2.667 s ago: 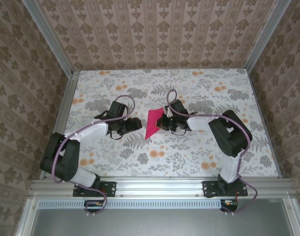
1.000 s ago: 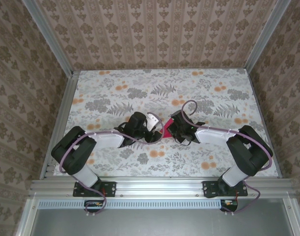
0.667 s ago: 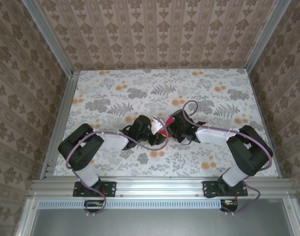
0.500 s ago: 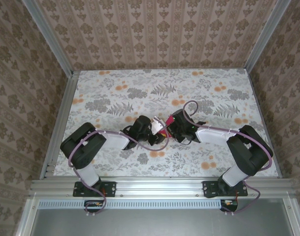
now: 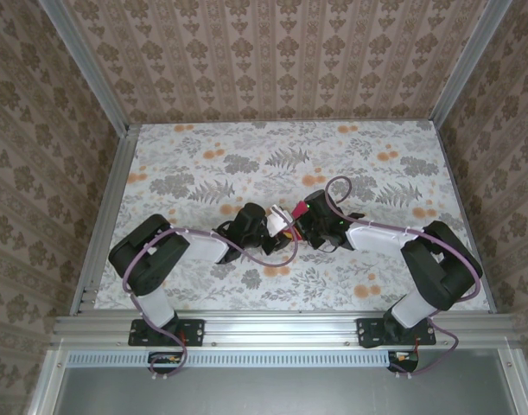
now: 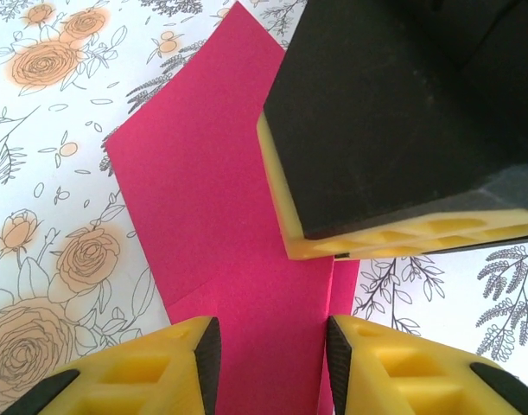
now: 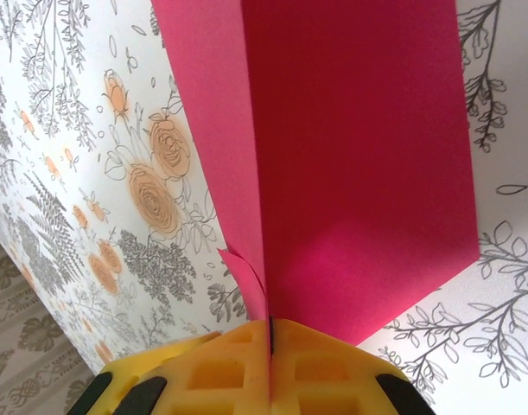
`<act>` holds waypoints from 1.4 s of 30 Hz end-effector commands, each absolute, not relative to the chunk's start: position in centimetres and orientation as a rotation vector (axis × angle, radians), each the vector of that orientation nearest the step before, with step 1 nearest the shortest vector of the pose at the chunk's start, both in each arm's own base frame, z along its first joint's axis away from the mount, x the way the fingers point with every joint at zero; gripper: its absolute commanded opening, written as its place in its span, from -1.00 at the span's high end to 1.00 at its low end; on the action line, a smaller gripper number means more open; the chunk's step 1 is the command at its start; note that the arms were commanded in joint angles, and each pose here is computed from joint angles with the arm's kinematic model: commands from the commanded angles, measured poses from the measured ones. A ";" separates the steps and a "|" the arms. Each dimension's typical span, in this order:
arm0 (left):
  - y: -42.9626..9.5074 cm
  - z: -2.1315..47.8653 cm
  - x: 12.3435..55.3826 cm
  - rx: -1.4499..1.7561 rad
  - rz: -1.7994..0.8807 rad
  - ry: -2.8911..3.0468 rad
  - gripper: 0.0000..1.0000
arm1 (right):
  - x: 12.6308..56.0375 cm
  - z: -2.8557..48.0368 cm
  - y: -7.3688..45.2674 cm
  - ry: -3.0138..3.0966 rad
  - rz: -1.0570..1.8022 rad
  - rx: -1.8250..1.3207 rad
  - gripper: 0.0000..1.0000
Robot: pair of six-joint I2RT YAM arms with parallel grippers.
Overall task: Fold a paper plane with a square sheet of paper (pick it up from the middle)
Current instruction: Fourth fold the wing at the center of the table.
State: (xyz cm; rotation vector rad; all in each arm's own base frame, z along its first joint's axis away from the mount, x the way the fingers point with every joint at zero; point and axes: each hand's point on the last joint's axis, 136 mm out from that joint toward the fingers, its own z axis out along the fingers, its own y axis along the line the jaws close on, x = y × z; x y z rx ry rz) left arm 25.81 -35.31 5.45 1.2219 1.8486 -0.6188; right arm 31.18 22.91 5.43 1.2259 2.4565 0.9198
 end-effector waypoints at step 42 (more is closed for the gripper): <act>-34.8 4.7 25.8 1.226 -0.614 1.814 0.92 | 31.5 5.9 20.6 2.467 0.961 1.316 0.08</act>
